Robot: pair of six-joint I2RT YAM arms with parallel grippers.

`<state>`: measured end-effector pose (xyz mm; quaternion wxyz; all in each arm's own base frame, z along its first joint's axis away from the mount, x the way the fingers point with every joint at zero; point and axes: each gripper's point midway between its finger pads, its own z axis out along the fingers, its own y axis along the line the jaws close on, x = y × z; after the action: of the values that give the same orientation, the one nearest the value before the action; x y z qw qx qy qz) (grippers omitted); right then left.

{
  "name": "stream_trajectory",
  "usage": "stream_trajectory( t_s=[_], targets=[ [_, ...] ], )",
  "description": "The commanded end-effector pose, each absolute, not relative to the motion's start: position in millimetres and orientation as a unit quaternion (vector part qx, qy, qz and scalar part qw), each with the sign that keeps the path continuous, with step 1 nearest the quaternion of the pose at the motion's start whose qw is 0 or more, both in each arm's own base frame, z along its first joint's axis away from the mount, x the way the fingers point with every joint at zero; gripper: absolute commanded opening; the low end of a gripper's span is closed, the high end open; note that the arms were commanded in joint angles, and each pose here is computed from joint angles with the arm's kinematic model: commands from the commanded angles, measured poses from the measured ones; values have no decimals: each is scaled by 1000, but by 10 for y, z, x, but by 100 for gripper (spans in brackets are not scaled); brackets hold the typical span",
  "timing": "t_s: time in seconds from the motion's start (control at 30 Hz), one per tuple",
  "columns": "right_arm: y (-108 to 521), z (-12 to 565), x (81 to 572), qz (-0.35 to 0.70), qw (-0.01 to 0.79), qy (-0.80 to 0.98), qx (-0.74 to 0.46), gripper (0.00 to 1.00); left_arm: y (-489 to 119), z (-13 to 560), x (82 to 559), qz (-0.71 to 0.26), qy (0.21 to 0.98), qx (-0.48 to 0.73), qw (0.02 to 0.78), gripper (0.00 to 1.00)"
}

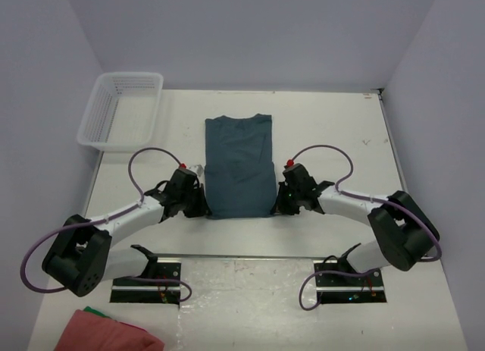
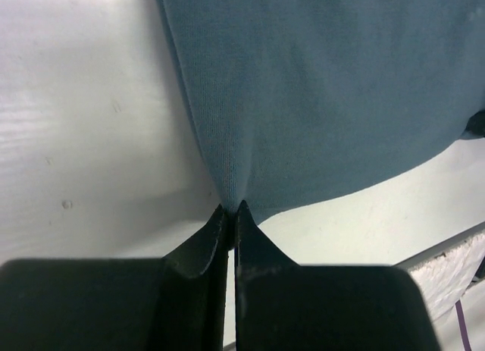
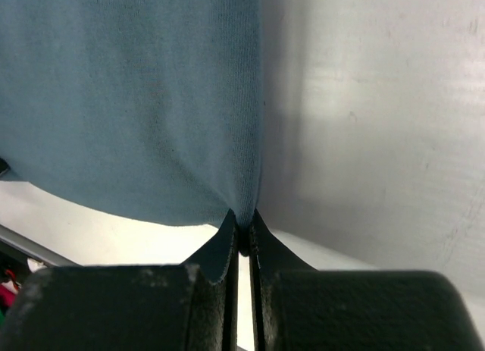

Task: Fold and stack the t-shirts
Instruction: Grab one side of the 2/3 rectangular tshirt with both arms

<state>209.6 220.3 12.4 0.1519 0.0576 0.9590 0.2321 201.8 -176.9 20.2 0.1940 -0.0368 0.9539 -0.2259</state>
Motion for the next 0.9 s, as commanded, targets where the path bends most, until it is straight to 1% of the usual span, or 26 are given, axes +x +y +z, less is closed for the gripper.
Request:
stream_trajectory(
  t_s=[0.0,0.4,0.87],
  targets=[
    [1956,-10,1891,170,142,972,75,0,-1735,225,1855,-216,958,-36,184,0],
    [1940,4,1610,150,150,975,69,0,-1778,273,1493,-221,958,-29,181,0],
    [1925,12,1341,151,150,975,70,0,-1724,376,1283,-233,954,-33,184,0]
  ],
)
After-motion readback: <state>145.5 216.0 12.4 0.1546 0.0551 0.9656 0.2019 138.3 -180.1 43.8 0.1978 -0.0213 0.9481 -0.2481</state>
